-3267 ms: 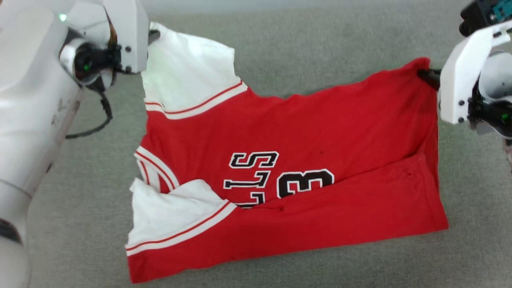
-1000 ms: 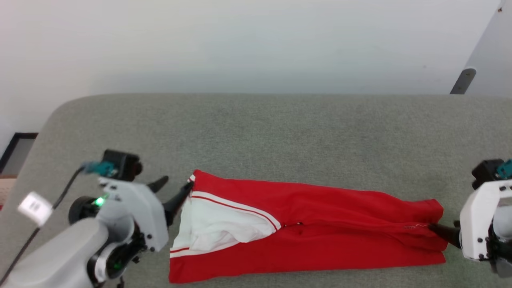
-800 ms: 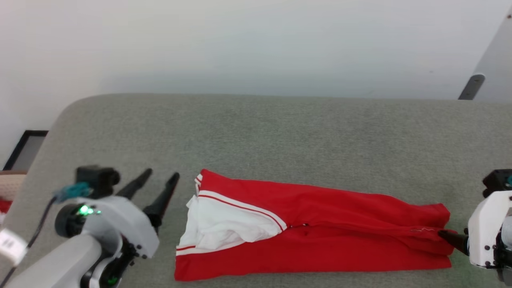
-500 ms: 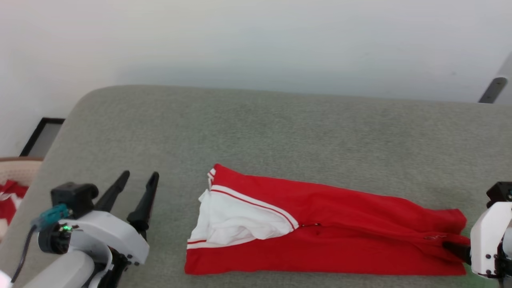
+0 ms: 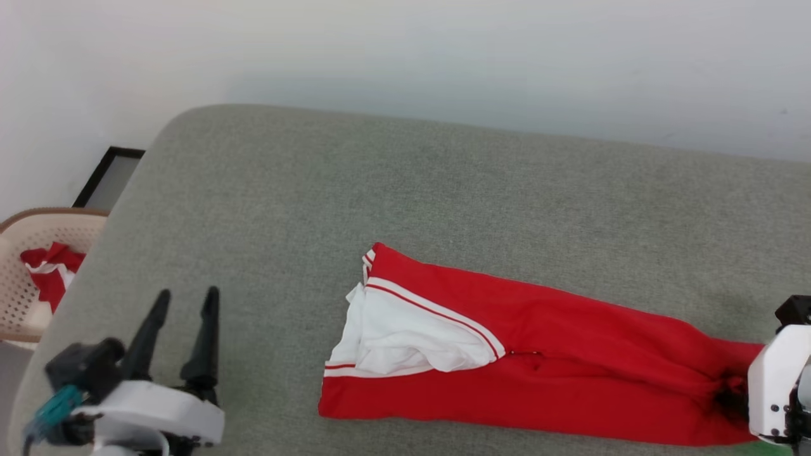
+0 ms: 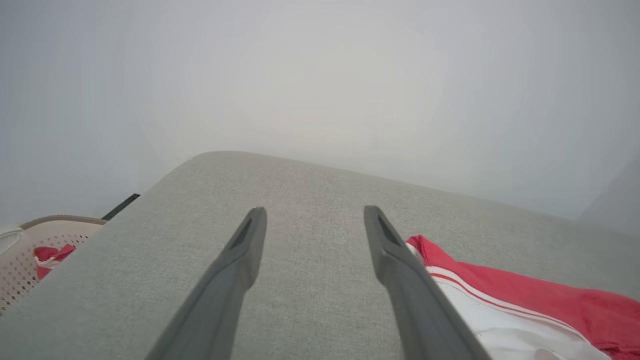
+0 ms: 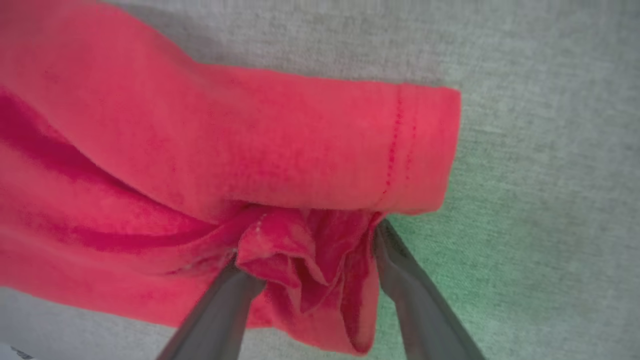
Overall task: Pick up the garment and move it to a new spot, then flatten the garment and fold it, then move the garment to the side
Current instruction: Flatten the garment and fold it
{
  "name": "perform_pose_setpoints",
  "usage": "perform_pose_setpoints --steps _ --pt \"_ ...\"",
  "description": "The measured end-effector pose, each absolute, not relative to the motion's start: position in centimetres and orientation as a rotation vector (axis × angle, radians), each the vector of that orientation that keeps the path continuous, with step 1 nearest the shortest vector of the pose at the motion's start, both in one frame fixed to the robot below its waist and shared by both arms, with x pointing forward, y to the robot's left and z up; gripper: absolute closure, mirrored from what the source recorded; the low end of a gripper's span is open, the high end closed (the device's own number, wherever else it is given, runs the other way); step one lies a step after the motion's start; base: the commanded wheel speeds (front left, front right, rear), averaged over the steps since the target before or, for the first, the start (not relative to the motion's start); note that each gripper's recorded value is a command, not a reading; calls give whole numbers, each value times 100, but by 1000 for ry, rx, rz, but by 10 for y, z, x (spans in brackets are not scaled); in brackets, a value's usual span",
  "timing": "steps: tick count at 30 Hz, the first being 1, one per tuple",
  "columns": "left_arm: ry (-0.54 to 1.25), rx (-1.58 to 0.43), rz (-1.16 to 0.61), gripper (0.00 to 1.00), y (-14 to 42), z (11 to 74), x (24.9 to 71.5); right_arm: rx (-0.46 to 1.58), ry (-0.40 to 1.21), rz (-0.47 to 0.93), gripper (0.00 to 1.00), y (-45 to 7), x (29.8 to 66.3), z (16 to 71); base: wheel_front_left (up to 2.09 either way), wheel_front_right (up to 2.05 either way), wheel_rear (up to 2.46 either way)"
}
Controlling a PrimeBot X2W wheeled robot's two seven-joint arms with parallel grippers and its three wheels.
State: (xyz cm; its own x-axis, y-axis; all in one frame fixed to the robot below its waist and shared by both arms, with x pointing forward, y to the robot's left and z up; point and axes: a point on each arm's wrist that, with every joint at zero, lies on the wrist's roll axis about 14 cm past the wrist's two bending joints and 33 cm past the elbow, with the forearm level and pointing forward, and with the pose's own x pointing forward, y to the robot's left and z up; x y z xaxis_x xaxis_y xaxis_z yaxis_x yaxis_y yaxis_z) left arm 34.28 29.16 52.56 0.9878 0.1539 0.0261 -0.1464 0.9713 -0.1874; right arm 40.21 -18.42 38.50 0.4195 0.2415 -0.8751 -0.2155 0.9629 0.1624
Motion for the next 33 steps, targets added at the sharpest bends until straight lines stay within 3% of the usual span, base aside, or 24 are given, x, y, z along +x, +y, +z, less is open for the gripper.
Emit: perform_pose_setpoints --steps 17,33 --pt "-98 -185 246 0 308 516 320 26 1061 354 100 -178 417 392 0 0 0" --pt "-127 -162 207 0 304 522 328 -53 1004 79 100 -290 428 412 0 0 0"
